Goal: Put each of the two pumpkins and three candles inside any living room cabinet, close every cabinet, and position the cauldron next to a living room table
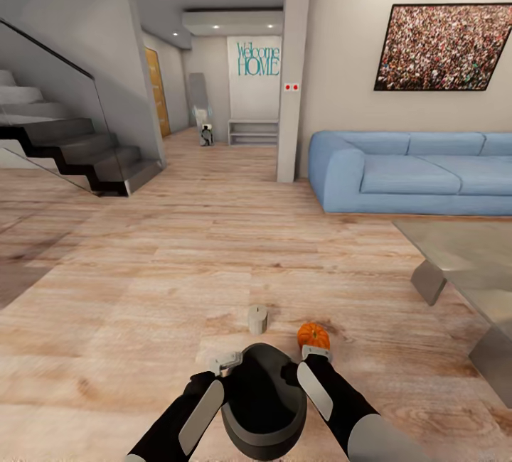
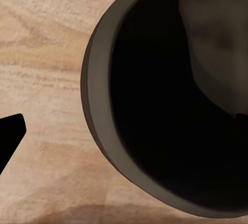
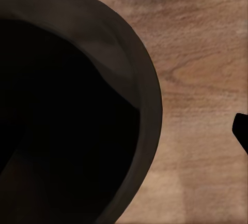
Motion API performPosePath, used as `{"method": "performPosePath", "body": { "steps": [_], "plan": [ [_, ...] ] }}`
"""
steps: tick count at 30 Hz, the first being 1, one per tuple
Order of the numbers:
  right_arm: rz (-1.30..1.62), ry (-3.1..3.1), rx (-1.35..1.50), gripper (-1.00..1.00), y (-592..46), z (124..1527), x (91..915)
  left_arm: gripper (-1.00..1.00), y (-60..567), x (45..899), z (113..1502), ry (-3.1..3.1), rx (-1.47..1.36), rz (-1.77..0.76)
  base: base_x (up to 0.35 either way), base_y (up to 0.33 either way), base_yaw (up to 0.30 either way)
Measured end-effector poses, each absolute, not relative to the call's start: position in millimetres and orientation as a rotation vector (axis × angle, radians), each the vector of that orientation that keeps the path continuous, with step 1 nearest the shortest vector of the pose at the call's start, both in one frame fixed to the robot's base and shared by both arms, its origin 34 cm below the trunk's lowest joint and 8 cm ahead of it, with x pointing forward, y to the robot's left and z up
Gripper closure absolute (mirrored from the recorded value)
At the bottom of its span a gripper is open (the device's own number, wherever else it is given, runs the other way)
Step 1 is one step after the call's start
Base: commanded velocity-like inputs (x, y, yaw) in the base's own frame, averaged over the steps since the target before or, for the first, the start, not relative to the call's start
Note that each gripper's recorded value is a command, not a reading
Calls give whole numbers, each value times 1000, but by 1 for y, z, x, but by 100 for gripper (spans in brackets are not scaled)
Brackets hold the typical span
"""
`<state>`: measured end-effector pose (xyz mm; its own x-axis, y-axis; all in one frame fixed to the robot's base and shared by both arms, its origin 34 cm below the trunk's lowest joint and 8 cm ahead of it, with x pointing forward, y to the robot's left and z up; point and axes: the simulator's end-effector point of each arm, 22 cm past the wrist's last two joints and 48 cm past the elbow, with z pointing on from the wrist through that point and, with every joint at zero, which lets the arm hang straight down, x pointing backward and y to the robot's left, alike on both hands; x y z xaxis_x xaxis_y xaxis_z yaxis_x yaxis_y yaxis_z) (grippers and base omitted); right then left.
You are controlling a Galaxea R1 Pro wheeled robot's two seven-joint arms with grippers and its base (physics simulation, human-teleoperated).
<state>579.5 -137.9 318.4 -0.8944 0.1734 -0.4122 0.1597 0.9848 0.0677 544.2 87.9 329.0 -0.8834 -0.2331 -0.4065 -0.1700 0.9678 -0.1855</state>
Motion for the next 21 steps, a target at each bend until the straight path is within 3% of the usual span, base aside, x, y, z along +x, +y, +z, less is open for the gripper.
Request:
{"method": "performPosePath", "body": {
  "steps": [21],
  "plan": [
    [34, 2773, 250, -100, -138, 275, 564, -100, 87, 527, 288, 2764, -302, -193, 0, 0, 0]
  ]
}}
